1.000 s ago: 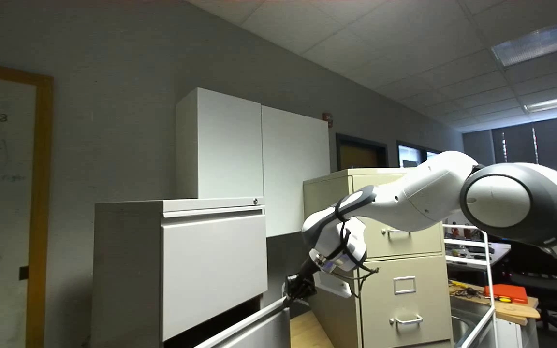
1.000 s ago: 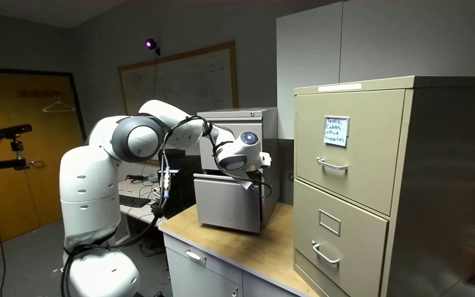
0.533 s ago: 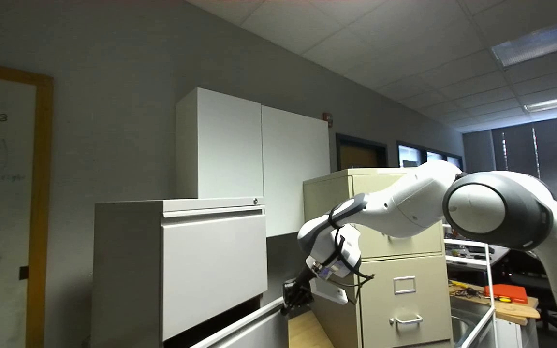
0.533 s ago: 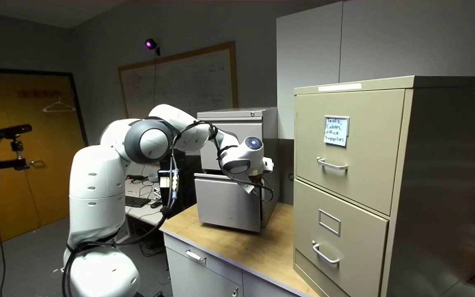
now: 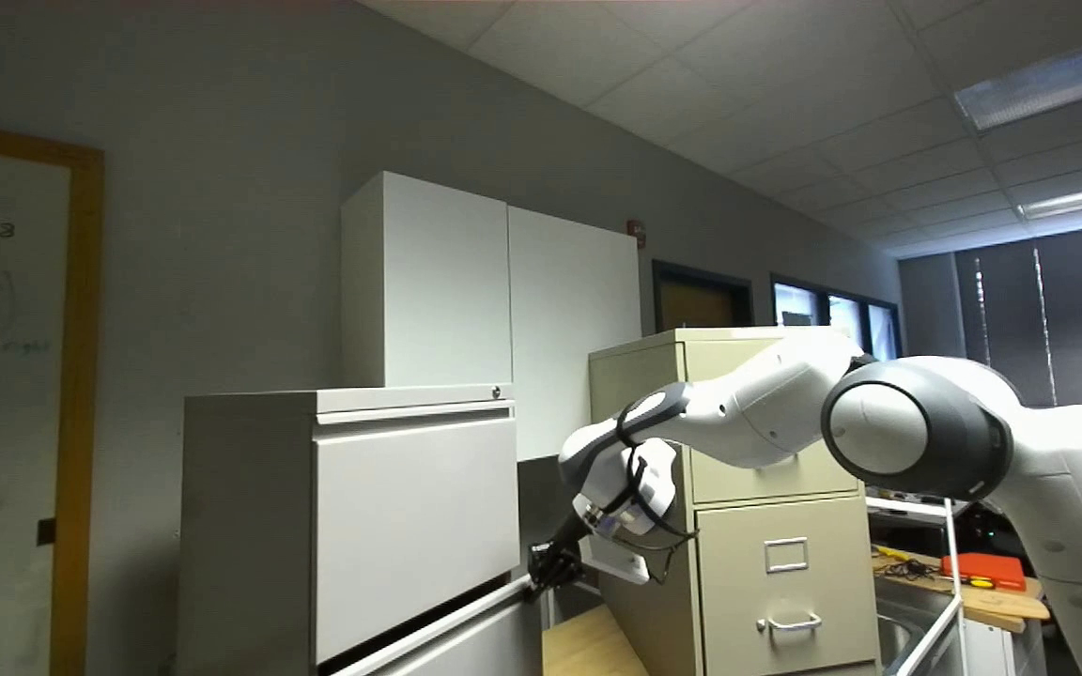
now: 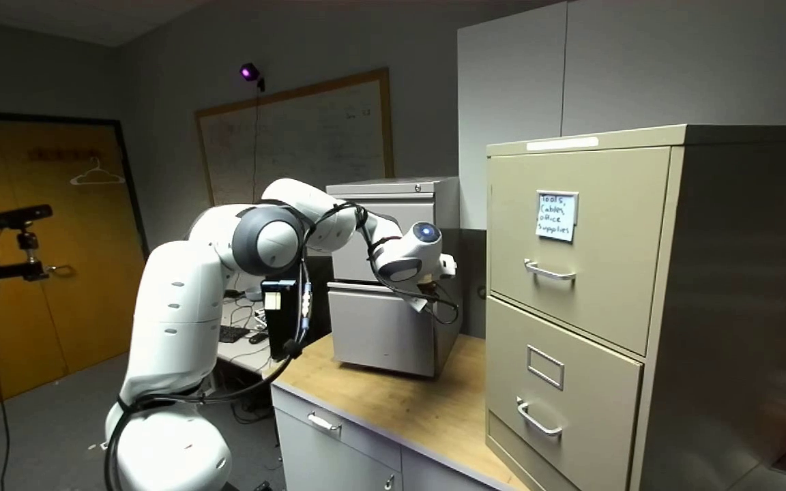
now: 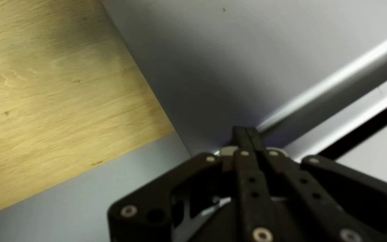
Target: Close the bottom drawer
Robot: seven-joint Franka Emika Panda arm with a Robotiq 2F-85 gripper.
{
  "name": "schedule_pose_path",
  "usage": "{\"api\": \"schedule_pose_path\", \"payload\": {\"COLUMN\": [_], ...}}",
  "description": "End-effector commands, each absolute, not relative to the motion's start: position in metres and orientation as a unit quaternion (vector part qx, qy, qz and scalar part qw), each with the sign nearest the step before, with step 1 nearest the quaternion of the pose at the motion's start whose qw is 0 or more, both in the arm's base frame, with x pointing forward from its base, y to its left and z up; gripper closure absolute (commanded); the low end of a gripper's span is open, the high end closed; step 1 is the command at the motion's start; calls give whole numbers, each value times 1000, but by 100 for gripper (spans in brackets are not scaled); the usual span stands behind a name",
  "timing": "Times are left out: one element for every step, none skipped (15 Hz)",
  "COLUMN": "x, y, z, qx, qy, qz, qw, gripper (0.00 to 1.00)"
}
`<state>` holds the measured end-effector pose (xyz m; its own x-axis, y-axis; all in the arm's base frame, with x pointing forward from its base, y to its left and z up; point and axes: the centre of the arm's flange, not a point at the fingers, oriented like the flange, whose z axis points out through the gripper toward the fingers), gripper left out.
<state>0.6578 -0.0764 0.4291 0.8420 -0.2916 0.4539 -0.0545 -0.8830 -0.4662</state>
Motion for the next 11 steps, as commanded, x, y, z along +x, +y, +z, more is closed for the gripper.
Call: {"api": "schedule_pose_path", "payload": {"x": [706, 711, 718, 724, 731, 739, 744, 749, 753, 753, 754], "y": [-64, -62, -59, -56, -54, -51, -49, -46, -45, -45, -45], "z": [453, 454, 454, 456, 457, 458, 460, 461, 462, 464, 465], "qx": [-927, -927, -929, -930, -932, -936, -940, -944, -948, -953, -956], "qy": [73, 69, 65, 59, 51, 41, 33, 24, 16, 9, 5], "qz": [-286, -287, -287, -286, -285, -280, -277, -270, -263, -252, -244], "qw": [232, 230, 226, 223, 217, 209, 199, 188, 178, 170, 164], "gripper": [100, 100, 100, 100, 100, 100, 100, 100, 100, 100, 100]}}
